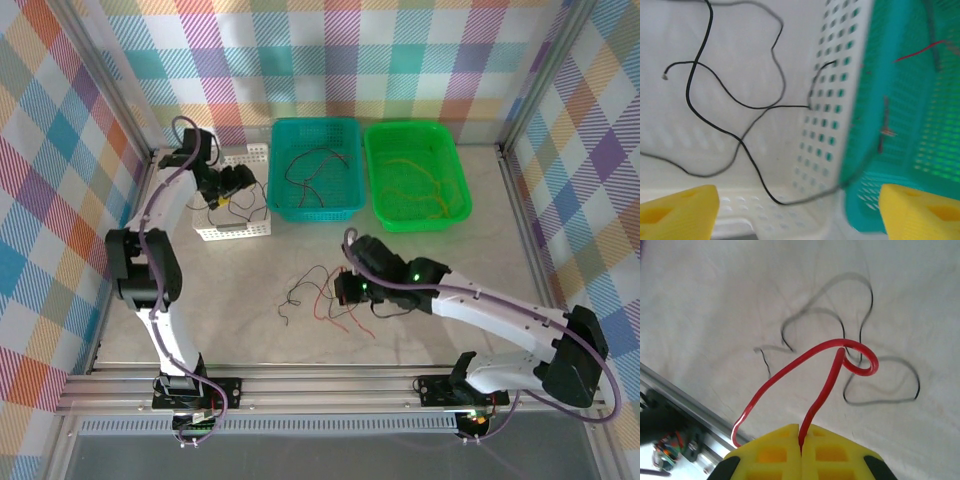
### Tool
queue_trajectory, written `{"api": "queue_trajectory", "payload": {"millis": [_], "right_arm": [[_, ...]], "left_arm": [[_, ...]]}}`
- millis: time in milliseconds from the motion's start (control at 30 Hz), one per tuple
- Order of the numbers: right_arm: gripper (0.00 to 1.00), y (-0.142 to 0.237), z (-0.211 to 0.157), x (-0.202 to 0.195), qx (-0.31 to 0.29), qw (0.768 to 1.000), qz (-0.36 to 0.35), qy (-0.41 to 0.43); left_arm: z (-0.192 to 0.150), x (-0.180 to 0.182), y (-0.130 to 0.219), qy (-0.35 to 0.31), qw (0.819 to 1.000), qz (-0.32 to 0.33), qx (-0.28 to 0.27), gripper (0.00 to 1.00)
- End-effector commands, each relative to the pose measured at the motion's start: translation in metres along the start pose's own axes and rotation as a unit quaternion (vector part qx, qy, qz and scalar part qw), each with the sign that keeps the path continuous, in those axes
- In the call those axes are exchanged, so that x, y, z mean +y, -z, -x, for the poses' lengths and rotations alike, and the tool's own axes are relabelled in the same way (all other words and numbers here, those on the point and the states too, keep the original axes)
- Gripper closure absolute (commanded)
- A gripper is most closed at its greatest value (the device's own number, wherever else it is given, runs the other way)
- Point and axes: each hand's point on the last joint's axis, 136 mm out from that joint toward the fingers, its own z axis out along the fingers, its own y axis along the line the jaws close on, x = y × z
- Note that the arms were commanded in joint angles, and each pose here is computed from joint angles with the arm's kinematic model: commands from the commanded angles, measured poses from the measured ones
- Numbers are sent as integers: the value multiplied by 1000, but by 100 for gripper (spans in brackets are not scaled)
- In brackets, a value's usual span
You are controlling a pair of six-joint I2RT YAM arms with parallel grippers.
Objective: Untangle the cables
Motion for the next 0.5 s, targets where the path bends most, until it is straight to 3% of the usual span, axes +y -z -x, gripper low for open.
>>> {"api": "queue_trajectory", "payload": {"millis": [0,133,267,467], "right_arm": [[100,15,35,-1,-18,999,-10,32],[100,26,109,8,-57,998,5,35],[100,13,190,20,-61,997,21,44],[100,-55,279,-18,-35,999,-4,17]], "left_arm": [[5,-21,53,-2,999,-17,-45,9],[-5,-35,88,1,996,-47,-75,8],[-43,-53,111,-17,992,-83,-90,4],[-122,-56,96,-54,992,-89,-68,4]]}}
